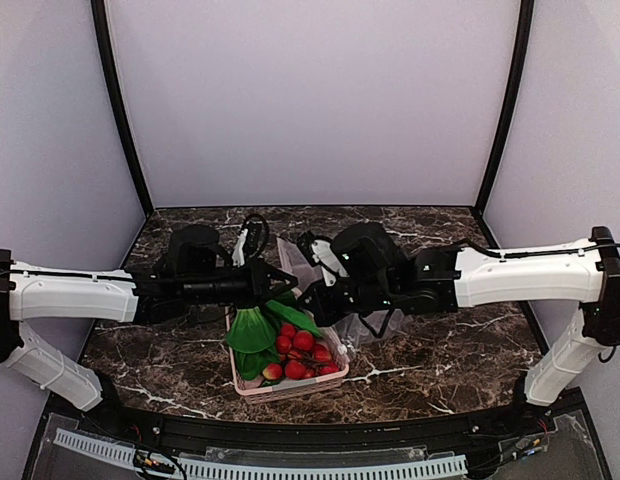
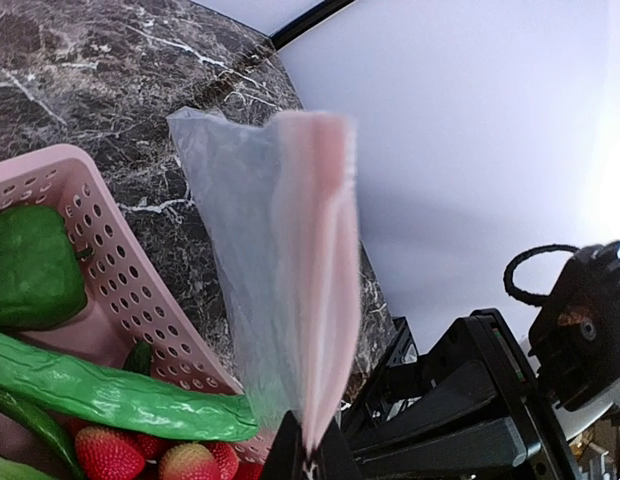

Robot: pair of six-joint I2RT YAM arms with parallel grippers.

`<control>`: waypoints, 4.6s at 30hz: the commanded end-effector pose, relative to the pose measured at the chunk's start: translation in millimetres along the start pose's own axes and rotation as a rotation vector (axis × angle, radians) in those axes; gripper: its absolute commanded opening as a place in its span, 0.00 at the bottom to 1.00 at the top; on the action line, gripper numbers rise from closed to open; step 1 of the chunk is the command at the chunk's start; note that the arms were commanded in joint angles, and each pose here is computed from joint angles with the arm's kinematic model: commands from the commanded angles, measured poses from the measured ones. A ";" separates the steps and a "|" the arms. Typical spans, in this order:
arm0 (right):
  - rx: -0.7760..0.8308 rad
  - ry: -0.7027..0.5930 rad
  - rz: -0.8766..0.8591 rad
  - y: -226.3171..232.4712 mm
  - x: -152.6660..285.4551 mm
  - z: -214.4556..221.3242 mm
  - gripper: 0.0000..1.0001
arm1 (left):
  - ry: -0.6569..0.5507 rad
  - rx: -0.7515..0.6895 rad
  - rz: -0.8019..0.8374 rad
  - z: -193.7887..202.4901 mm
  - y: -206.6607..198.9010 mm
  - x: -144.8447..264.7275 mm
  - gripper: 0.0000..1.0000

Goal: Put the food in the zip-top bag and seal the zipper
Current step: Pass from the right arm to the left, then pass from the left arm to the right, then pass from the right arm to the left

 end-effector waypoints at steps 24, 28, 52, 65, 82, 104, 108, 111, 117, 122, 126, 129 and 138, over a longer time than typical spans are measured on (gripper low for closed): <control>-0.113 -0.123 -0.097 11.0 57.5 -44.1 0.48 | 0.035 -0.300 0.065 11.2 -13.2 32.1 0.01; -0.150 -0.157 -0.033 14.0 54.1 -60.8 0.52 | 0.028 -0.337 -0.089 8.3 -2.6 32.1 0.01; -0.132 -0.139 0.093 20.2 5.2 -73.3 0.42 | 0.025 -0.404 -0.233 19.2 -9.2 28.6 0.01; -0.132 -0.137 0.059 28.1 4.6 -77.8 0.43 | 0.027 -0.401 -0.227 21.1 -8.5 26.2 0.01; -0.117 -0.100 0.125 18.4 -11.6 -69.0 0.46 | 0.018 -0.390 -0.212 21.9 -9.2 25.9 0.01; -0.076 0.008 0.086 26.8 -31.2 -54.9 0.39 | 0.018 -0.408 -0.220 22.2 -7.6 28.6 0.01; -0.072 0.023 0.096 25.3 -35.7 -51.1 0.36 | 0.017 -0.411 -0.219 22.1 -8.5 29.8 0.01; -0.066 0.025 0.087 27.2 -36.2 -52.5 0.26 | 0.022 -0.414 -0.221 23.1 -7.4 30.1 0.01; -0.096 0.008 0.062 26.2 -33.4 -55.2 0.00 | 0.023 -0.407 -0.221 24.2 -6.7 32.9 0.02; -0.120 -0.039 0.052 18.9 -20.3 -60.3 0.00 | -0.012 -0.380 -0.224 23.5 -5.9 47.3 0.36; -0.127 -0.072 0.049 15.2 -9.2 -63.6 0.00 | -0.047 -0.340 -0.219 23.0 -5.0 61.5 0.52; -0.130 -0.089 0.038 14.1 -4.1 -65.5 0.00 | -0.065 -0.305 -0.225 19.1 -4.2 68.5 0.55; -0.134 -0.107 -0.004 16.4 2.4 -64.0 0.00 | -0.120 -0.181 -0.162 -2.0 -5.6 63.9 0.58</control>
Point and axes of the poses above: each gripper's point midway between its finger pads, its own x axis back along the fingers, its own y axis along the line the jaws close on, z = x × y, the point moved 4 cm from there along x, back along the fingers, and after that the axes turned 9 degrees about -x, right-handed, at the moved point
